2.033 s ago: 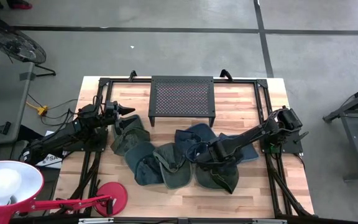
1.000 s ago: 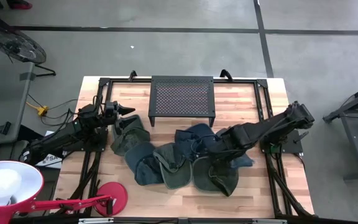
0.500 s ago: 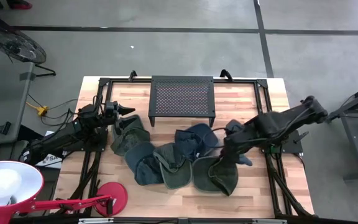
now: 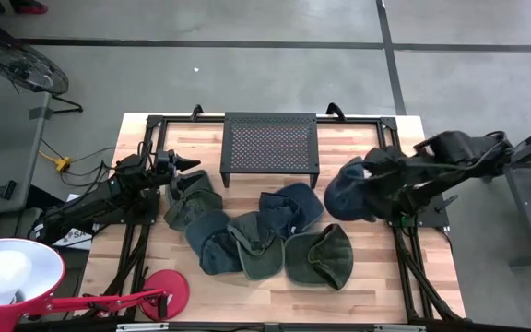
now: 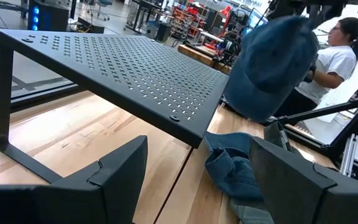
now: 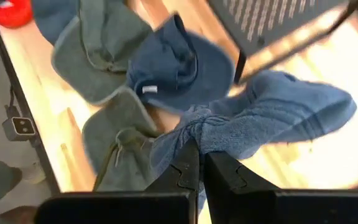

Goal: Pick & Place hat
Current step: Stack the dark blue cap on the shelf

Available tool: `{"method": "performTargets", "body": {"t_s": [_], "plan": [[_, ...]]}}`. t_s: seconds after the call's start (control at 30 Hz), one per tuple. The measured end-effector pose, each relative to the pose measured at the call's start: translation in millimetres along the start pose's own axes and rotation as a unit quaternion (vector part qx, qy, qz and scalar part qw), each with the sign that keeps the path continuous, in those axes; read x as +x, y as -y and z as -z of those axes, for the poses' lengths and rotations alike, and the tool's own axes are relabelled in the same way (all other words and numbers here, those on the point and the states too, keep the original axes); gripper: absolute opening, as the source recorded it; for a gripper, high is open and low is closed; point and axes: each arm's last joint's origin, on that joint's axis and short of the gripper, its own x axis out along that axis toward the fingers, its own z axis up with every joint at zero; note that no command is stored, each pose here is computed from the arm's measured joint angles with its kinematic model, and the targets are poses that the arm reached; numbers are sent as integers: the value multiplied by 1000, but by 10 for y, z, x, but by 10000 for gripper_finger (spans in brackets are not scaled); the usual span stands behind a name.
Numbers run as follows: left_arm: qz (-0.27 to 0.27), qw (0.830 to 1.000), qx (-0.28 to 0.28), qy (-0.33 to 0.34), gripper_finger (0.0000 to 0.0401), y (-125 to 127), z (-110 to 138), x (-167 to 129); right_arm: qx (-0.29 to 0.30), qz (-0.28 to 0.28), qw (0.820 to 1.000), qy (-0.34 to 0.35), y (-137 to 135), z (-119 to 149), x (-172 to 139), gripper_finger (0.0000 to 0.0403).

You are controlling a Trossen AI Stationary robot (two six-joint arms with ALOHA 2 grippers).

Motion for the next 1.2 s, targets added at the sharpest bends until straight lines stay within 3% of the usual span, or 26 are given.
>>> {"method": "performTargets", "body": {"t_s": [0.13,0.27,0.4,0.6,0.73,0.83,1.2], "plan": [[0,1000,0,0,276,0,0,0,-66,-21,996,56,64,-45,-106,0],[0,1000,0,0,276,0,0,0,-156,-45,980,112,48,-124,-163,0],[0,1000,0,0,276,0,0,0,-244,-89,951,166,30,-221,-236,0],[0,1000,0,0,276,0,0,0,-324,-146,906,228,60,-384,-294,0],[0,1000,0,0,276,0,0,0,-396,-177,866,250,116,-472,-292,0],[0,1000,0,0,276,0,0,0,-411,-184,852,266,169,-592,-246,0],[-1,1000,0,0,276,-1,1,0,-418,-185,838,298,388,-1139,143,0]]}}
